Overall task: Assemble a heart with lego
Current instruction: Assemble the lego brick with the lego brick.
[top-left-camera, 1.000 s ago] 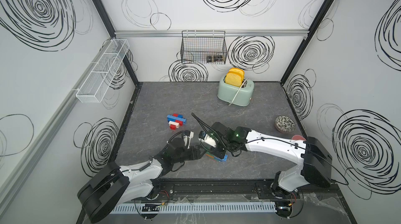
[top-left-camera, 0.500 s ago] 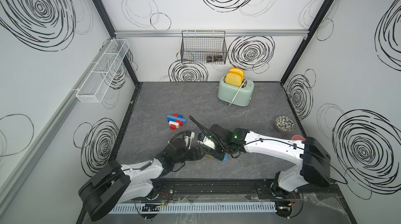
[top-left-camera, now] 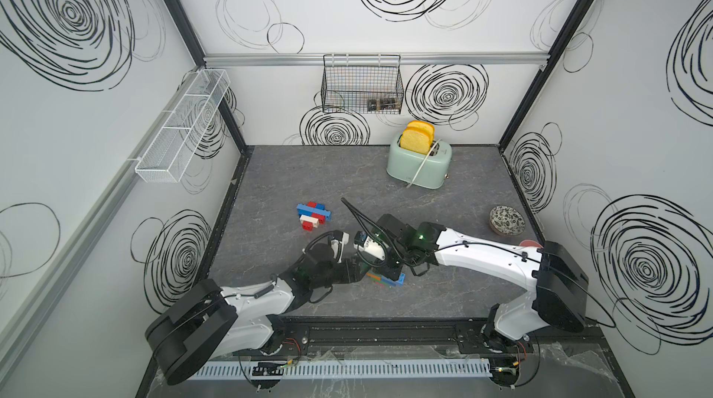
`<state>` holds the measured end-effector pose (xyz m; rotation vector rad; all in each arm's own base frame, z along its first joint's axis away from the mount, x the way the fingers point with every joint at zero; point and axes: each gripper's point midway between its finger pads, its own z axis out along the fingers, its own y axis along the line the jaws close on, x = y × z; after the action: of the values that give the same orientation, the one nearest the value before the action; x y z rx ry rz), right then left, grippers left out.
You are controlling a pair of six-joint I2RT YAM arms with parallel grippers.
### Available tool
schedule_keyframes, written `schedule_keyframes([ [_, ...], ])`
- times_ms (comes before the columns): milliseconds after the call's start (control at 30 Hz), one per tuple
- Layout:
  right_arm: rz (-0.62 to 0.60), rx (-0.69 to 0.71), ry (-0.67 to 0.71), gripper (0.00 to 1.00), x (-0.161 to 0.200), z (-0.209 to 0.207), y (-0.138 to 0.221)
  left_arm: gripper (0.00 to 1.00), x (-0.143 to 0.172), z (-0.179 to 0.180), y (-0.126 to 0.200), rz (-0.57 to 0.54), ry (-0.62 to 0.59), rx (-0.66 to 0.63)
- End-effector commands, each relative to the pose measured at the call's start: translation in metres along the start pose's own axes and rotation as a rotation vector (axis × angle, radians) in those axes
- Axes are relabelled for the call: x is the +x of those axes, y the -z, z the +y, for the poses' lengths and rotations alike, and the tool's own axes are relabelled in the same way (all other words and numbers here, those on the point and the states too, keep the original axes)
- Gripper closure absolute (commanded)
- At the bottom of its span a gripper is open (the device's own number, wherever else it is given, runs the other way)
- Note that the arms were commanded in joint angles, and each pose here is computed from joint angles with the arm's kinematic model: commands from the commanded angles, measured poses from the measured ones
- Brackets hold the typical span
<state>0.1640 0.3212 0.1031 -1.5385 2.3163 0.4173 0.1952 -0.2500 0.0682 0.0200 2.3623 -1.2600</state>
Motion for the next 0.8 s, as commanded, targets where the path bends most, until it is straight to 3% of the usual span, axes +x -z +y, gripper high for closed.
schedule_keyframes([
  [0,0.211,-0.025,-0.014,0.72,0.052,0.003,-0.016,0.34,-0.001,-0.001,-0.003,-0.003,-0.014,-0.006],
  [300,0.214,0.047,0.071,0.72,0.052,0.008,-0.015,0.33,0.002,-0.004,-0.001,-0.002,-0.016,0.006],
  [433,0.187,0.028,0.039,0.72,0.048,0.009,-0.012,0.33,0.004,-0.003,0.0,0.002,-0.02,0.002],
  [600,0.256,0.022,0.003,0.72,0.064,0.006,-0.017,0.33,0.007,-0.001,0.001,0.003,-0.009,0.005],
  [767,0.317,0.058,0.05,0.72,0.076,0.009,-0.025,0.33,0.003,-0.005,0.004,-0.011,-0.006,0.013],
])
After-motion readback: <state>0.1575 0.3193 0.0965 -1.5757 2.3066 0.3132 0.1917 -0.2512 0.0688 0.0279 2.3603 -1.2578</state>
